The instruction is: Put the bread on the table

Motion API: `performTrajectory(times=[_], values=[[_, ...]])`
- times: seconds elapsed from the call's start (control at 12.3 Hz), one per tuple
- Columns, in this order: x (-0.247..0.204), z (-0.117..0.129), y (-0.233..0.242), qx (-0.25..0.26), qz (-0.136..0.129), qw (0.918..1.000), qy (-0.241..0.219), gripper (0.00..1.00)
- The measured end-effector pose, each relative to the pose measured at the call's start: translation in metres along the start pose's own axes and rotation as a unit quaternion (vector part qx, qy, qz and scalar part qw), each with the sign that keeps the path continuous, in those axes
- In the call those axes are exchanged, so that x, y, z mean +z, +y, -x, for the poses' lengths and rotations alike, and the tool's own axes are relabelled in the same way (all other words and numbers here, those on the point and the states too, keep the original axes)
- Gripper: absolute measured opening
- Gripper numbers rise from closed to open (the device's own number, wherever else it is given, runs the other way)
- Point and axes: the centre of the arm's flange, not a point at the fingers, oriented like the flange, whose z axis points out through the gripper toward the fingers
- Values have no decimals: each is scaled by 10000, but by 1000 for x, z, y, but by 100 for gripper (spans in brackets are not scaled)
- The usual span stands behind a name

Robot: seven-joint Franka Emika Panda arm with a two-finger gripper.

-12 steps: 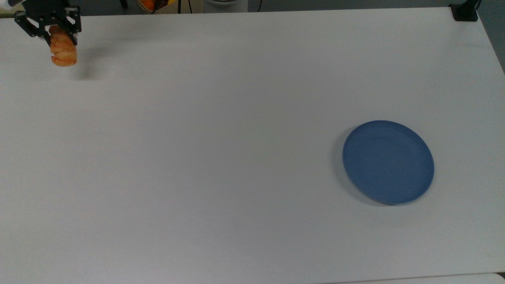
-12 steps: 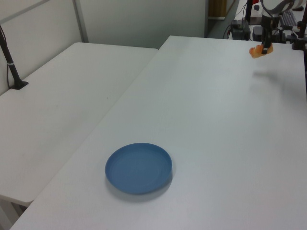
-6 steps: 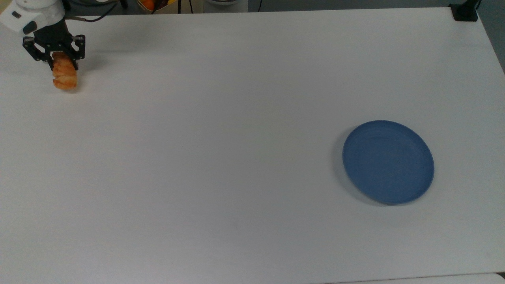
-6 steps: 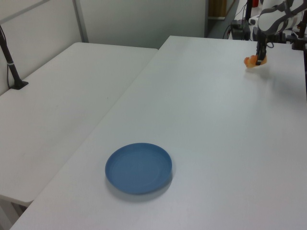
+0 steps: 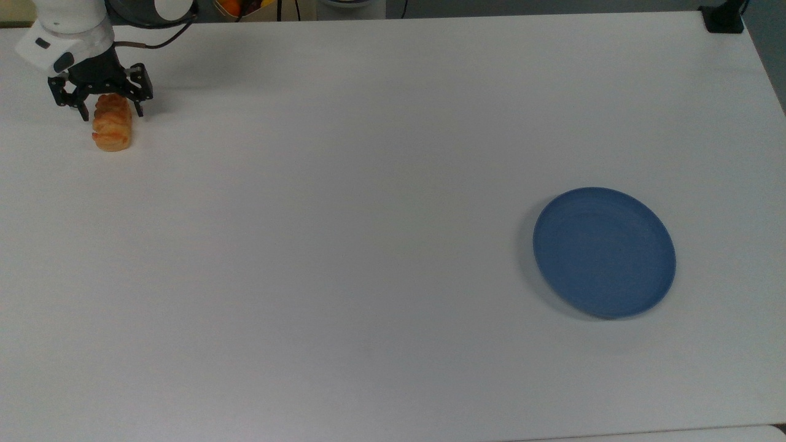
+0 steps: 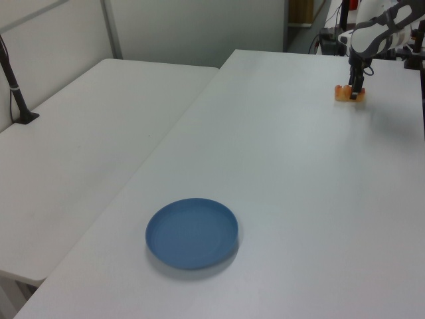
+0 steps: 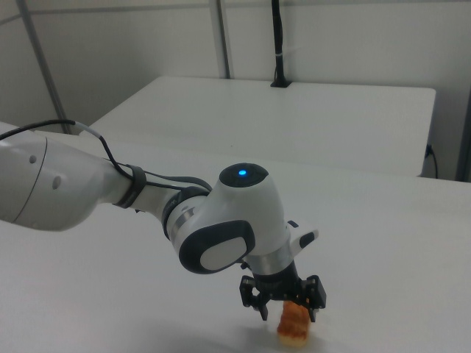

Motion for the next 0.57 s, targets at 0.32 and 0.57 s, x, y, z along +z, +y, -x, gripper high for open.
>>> performTrajectory(times=[0.32,0.57], values=[[-85,-34,-11,185,-626,9979,20,100],[-209,-74,-56,862,-1088,9901,204,100]])
